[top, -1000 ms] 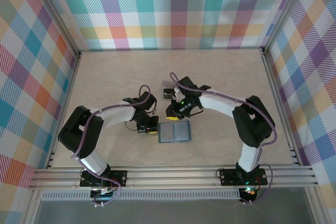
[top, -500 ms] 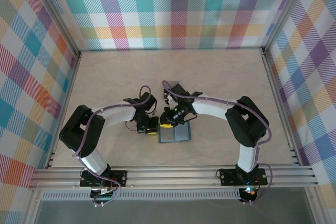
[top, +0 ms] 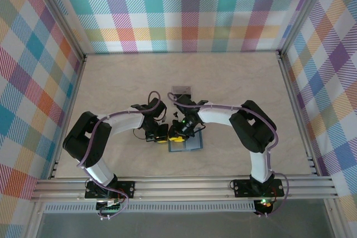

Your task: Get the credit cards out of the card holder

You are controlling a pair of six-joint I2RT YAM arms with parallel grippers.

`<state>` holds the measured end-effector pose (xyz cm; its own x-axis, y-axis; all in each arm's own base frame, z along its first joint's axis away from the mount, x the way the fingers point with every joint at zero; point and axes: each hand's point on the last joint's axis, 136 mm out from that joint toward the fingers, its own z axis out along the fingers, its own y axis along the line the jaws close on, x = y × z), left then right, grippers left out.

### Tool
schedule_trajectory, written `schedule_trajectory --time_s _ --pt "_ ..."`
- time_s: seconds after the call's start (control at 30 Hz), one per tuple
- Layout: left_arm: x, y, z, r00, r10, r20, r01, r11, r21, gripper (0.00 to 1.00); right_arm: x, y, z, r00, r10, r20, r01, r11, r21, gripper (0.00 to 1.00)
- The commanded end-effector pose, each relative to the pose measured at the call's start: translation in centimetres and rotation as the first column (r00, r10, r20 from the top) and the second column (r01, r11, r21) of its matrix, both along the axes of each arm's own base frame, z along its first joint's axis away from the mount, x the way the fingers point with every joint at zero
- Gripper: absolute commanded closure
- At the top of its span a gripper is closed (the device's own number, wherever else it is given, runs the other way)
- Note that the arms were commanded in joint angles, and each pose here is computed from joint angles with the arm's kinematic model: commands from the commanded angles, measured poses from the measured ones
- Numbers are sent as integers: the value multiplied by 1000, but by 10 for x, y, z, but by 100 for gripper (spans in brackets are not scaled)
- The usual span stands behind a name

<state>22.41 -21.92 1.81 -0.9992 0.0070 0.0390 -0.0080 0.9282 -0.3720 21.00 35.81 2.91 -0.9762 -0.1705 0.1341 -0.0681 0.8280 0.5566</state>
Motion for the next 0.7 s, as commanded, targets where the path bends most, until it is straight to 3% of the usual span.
schedule_trajectory --time_s 0.0,0.17,0.67 --pt "-10 7 -11 999 -18 -32 19 999 31 99 -9 -34 -21 1000 15 6 -13 978 -209 62" --pt "-11 8 -13 999 -16 -37 18 999 33 99 -8 -51 -17 998 44 49 -26 946 -322 55" --pt "-12 6 -18 998 -27 -50 29 999 29 99 0 -67 7 979 130 158 -40 879 -475 32"
